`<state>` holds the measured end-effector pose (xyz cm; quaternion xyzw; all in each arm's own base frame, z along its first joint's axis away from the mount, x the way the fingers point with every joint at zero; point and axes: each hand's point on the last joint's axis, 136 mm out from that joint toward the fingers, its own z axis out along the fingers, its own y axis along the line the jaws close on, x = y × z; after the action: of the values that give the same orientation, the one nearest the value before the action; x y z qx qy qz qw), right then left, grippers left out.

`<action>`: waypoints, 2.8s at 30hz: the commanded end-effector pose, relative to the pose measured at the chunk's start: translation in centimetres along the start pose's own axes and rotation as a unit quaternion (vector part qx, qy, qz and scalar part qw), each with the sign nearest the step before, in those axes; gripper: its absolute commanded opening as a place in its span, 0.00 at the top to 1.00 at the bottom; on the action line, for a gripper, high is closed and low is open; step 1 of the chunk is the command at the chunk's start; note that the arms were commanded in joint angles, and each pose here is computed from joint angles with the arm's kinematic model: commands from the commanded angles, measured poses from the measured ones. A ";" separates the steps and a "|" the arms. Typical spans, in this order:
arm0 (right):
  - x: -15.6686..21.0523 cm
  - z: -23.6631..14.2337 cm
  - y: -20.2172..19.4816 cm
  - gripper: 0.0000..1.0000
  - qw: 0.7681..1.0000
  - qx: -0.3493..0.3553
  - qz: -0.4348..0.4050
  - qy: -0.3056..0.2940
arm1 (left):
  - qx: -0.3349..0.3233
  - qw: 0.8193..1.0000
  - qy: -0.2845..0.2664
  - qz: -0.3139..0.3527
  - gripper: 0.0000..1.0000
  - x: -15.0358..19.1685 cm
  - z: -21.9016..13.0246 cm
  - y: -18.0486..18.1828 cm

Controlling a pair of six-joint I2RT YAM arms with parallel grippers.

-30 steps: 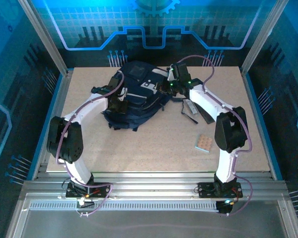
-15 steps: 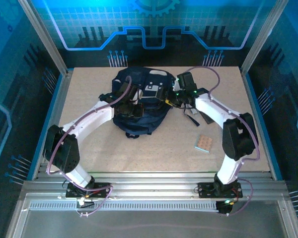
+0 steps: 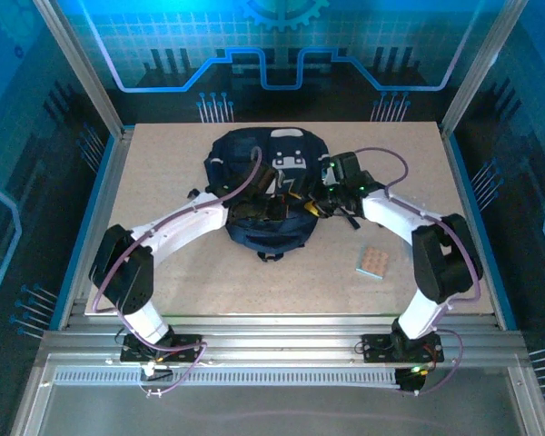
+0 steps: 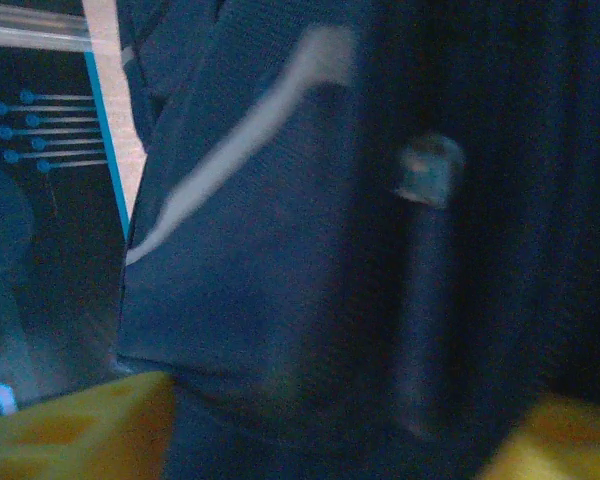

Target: Pack books, pencil case, and school supplies into a backpack

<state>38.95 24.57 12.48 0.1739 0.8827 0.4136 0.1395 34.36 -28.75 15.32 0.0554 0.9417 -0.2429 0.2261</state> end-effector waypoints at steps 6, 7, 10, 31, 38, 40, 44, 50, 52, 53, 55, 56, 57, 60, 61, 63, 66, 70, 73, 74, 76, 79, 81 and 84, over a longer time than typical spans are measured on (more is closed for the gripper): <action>-1.1 2.2 0.4 1.00 1.000 -0.020 -0.001 -0.023 | 0.019 1.000 -0.020 0.011 1.00 0.1 -0.9 -0.5; -1.4 1.8 0.3 1.00 0.999 -0.008 -0.014 -0.031 | 0.001 1.000 -0.010 0.010 1.00 0.6 -0.8 1.0; -2.3 0.4 0.3 1.00 0.998 0.011 -0.048 -0.050 | -0.055 0.998 0.020 0.006 1.00 2.0 -1.3 5.4; -8.0 -3.0 2.5 1.00 0.992 0.000 -0.084 -0.098 | -0.230 0.968 -0.042 -0.092 1.00 2.7 -8.6 19.4; -8.3 -0.3 6.2 0.95 0.989 -0.019 -0.131 -0.060 | -0.109 0.991 -0.034 -0.065 1.00 2.3 -6.2 11.4; -7.6 -0.1 6.5 0.69 0.989 -0.010 -0.138 -0.049 | -0.075 0.995 -0.037 -0.058 1.00 2.0 -5.0 8.3; -6.4 -2.0 5.6 0.29 0.990 0.016 -0.134 -0.050 | -0.001 0.996 -0.058 -0.062 1.00 -0.1 -2.9 3.3; -2.7 -5.0 3.6 0.02 0.991 0.036 -0.123 -0.036 | 0.036 0.997 -0.069 -0.029 1.00 -3.4 -0.8 -0.7; -1.5 -4.9 3.0 0.02 0.993 0.034 -0.111 -0.025 | 0.037 0.997 -0.067 -0.016 1.00 -3.8 -0.6 -1.3; -1.0 -4.7 2.7 0.03 0.994 0.031 -0.103 -0.021 | 0.035 0.997 -0.065 -0.007 1.00 -3.8 -0.5 -1.6; -0.4 -3.6 2.4 0.04 0.995 0.024 -0.092 -0.016 | 0.033 0.998 -0.059 0.004 1.00 -3.4 -0.5 -1.8; -0.2 -2.7 2.3 0.05 0.996 0.023 -0.087 -0.013 | 0.034 0.998 -0.056 0.008 1.00 -3.1 -0.6 -2.0; -0.1 -1.7 2.3 0.07 0.996 0.020 -0.084 -0.008 | 0.036 0.998 -0.054 0.010 1.00 -2.8 -0.7 -2.1; -0.4 1.1 2.6 0.24 0.997 0.010 -0.074 0.004 | 0.036 0.998 -0.048 0.007 1.00 -1.8 -1.2 -1.8; -0.6 1.7 2.6 0.43 0.997 0.010 -0.073 0.002 | 0.035 0.998 -0.049 0.007 1.00 -1.5 -1.4 -1.6; -1.2 2.4 2.6 0.97 0.997 0.011 -0.075 -0.005 | 0.026 0.998 -0.050 0.004 1.00 -0.9 -1.5 -0.8; -2.0 1.8 2.3 1.00 0.997 0.010 -0.071 -0.024 | -0.010 0.998 -0.057 -0.005 1.00 -0.5 -1.6 1.4; -2.3 0.4 2.2 1.00 0.996 0.016 -0.077 -0.041 | -0.093 0.993 -0.059 -0.046 1.00 0.0 -1.7 8.8; -2.2 0.0 2.5 1.00 0.996 0.015 -0.083 -0.038 | -0.154 0.982 -0.062 -0.089 1.00 0.4 -2.7 15.1; -2.2 -0.1 2.5 1.00 0.996 0.014 -0.084 -0.037 | -0.176 0.978 -0.065 -0.095 1.00 0.5 -3.3 16.9; -2.1 -0.2 2.5 1.00 0.996 0.015 -0.084 -0.038 | -0.222 0.966 -0.072 -0.109 1.00 0.5 -4.5 20.3; -1.7 -0.3 2.9 1.00 0.995 0.007 -0.088 -0.034 | -0.260 0.952 -0.092 -0.135 1.00 -0.3 -5.9 24.0; -1.2 -0.3 3.6 1.00 0.995 -0.001 -0.097 -0.027 | -0.267 0.948 -0.100 -0.139 1.00 -1.2 -6.2 24.9; -0.3 -0.6 5.2 1.00 0.993 -0.017 -0.119 -0.014 | -0.250 0.954 -0.100 -0.131 0.66 -3.0 -6.2 23.7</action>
<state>39.39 27.86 13.30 0.0962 0.8970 0.4032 0.1534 38.60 -9.20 10.19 -0.1178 0.9477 -0.1074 0.2766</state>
